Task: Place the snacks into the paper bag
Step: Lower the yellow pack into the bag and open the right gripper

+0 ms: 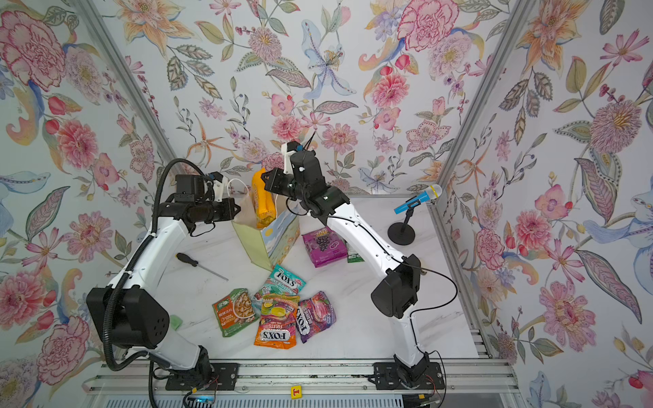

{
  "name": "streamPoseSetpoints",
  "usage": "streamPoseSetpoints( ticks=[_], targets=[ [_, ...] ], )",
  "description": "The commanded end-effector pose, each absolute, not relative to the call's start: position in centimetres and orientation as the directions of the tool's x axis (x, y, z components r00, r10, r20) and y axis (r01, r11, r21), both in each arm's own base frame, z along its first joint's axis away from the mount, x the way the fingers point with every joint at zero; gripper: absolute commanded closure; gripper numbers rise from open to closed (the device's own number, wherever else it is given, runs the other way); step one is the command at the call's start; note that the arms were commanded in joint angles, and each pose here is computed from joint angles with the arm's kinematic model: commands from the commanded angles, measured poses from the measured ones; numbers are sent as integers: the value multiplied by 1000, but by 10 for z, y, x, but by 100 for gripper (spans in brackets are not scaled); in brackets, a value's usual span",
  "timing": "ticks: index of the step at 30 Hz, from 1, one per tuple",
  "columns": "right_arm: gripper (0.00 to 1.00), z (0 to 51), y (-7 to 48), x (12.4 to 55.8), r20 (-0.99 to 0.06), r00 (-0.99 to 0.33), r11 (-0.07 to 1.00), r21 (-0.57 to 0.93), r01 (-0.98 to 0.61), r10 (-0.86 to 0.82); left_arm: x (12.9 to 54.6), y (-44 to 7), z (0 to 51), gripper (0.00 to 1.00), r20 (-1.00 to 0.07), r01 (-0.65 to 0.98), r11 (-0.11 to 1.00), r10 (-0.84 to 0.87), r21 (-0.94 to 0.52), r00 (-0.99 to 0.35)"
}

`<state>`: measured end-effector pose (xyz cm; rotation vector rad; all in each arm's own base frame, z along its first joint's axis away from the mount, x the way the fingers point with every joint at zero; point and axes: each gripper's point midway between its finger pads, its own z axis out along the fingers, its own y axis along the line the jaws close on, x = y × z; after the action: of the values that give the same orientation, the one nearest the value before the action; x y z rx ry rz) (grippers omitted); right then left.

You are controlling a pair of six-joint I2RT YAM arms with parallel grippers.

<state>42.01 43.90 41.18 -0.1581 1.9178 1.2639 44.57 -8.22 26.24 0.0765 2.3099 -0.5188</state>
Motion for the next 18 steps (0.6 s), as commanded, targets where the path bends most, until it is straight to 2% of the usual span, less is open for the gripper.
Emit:
streamPoseSetpoints(
  ticks=[1,8,18],
  targets=[
    [100,498,418,397,-720,-533,396,691,-605,444,440,-85,262,100,-688,204,913,-107,-354,-718],
    [100,492,404,394,-690,-516,420,721,-551,508,439,-85,261,100,-690,204,912,-109,-356,-716],
    [100,458,403,400,-634,-561,426,773,-469,533,439,-85,264,100,-696,208,909,-115,-361,-709]
  ],
)
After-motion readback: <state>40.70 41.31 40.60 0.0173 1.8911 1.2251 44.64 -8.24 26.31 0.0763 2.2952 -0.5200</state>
